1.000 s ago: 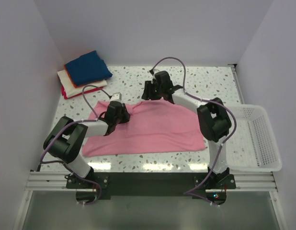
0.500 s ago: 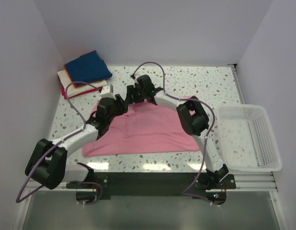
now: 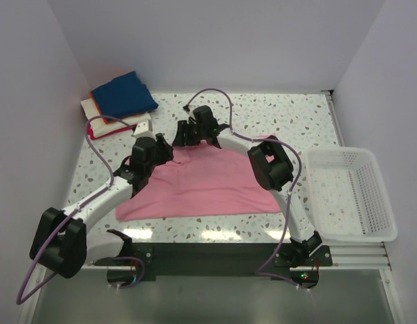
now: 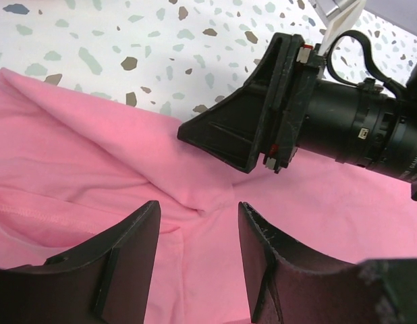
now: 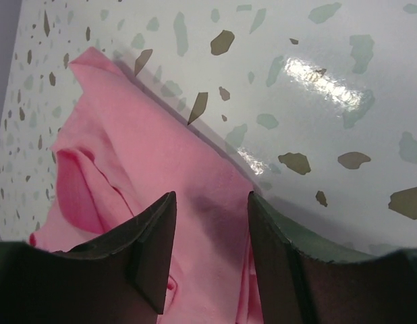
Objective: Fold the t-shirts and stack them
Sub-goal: Fold the tshirt
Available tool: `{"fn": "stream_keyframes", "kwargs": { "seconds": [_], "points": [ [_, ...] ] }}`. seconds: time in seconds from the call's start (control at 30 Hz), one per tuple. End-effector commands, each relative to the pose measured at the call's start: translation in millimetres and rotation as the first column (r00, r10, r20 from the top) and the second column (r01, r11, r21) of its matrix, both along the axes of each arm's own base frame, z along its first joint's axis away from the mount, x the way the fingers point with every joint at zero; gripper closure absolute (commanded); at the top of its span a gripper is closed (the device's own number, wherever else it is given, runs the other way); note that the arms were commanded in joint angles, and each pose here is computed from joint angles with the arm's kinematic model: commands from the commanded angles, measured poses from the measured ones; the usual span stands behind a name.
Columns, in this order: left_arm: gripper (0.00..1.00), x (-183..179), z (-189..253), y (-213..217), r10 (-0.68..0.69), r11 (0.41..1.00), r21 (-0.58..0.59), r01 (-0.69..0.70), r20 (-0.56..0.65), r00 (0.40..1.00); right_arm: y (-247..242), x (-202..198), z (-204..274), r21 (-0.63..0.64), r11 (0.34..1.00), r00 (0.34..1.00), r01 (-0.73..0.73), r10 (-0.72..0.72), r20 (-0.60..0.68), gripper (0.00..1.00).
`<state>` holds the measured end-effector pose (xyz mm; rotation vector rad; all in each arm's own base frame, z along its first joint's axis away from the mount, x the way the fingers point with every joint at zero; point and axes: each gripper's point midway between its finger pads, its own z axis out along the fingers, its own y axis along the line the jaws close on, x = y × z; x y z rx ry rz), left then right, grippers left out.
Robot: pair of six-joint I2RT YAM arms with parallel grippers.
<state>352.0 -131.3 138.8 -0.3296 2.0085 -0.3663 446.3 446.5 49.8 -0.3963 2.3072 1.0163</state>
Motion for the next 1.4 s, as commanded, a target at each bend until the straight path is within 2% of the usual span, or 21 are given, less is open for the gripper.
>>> {"fn": "stream_keyframes", "kwargs": {
  "seconds": [0.0,0.13,0.23,0.47,0.53,0.77,1.03,1.37],
  "points": [
    [0.45,7.6,25.6,9.9,0.034,0.999,-0.015,-0.033,0.053,0.998,19.3,-1.9,21.5,0.091,0.994,0.998,-0.056,0.055,0.012,0.5],
    [0.45,7.8,25.4,15.2,0.036,0.999,-0.023,-0.035,0.048,0.998,20.3,-7.0,21.2,0.091,0.993,0.997,-0.071,0.071,0.001,0.54],
    [0.45,7.8,26.0,19.2,0.038,0.999,-0.031,-0.037,0.046,0.998,20.4,-8.9,22.7,0.091,0.993,0.997,-0.073,0.074,-0.001,0.62],
    [0.45,5.3,23.6,28.9,0.044,0.998,-0.049,-0.042,0.035,0.998,26.0,-19.1,27.3,0.097,0.991,0.995,-0.093,0.094,-0.013,0.89],
    [0.45,4.5,20.0,32.9,0.05,0.997,-0.055,-0.049,0.024,0.998,28.4,-22.3,34.7,0.106,0.989,0.995,-0.1,0.1,0.0,0.92],
    [0.45,2.6,-3.9,44.3,0.087,0.993,-0.069,-0.092,-0.078,0.993,31.8,-42.6,54.0,0.11,0.985,0.991,-0.129,0.127,0.031,0.93],
    [0.46,-2.6,-33.0,64.5,0.159,0.98,-0.079,-0.18,-0.227,0.961,36.6,-64.0,90.3,0.124,0.977,0.978,-0.176,0.159,0.133,0.92],
    [0.44,3.1,-30.6,84.3,0.195,0.959,-0.15,-0.239,-0.26,0.946,48.6,-102.6,66.8,0.022,0.968,0.957,-0.249,0.243,0.161,0.9]
  ]
}}
